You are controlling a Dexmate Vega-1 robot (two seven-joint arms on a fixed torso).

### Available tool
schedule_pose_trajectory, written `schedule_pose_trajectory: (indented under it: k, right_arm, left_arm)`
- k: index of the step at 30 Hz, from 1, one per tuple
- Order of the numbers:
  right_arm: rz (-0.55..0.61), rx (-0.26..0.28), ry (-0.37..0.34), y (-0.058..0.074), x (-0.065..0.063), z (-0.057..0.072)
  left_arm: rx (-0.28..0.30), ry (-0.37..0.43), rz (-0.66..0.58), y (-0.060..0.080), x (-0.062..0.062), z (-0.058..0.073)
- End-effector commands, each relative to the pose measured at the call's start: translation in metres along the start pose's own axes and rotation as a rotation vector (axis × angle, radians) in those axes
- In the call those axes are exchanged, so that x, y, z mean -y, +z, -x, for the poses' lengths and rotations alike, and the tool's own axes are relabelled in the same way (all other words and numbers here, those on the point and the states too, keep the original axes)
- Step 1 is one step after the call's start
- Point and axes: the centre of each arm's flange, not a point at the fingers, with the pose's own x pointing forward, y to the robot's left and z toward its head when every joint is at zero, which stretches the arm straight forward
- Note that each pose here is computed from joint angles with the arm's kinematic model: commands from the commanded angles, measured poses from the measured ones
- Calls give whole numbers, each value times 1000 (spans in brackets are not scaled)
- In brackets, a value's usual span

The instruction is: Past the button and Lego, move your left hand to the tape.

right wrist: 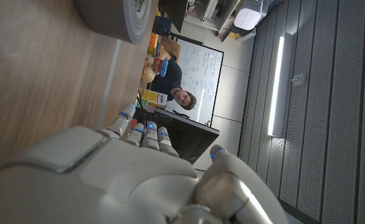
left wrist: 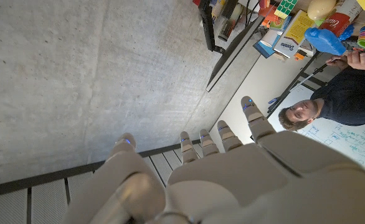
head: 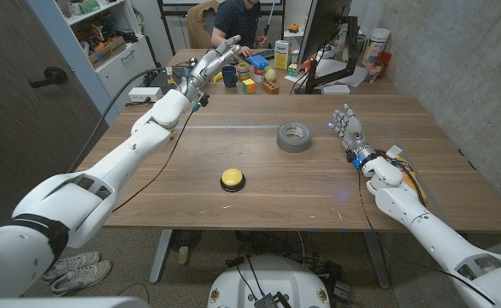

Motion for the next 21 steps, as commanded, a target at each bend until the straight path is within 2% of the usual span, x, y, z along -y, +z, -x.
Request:
schedule_pose_trajectory:
  k: [1, 6, 13, 21]
  right_arm:
    - [-2, 2, -9, -1, 2, 4]
    - [-4, 2, -10, -1, 2, 3]
    - [-7, 4, -10, -4, 1, 3]
    - [-11, 4, -11, -7, -1, 2]
  left_arm:
    - [25, -177, -195, 18, -15, -36]
    - [43, -223, -232, 24, -14, -46]
    - [78, -333, -311, 34, 0, -60]
    - [141, -424, -381, 48, 20, -75]
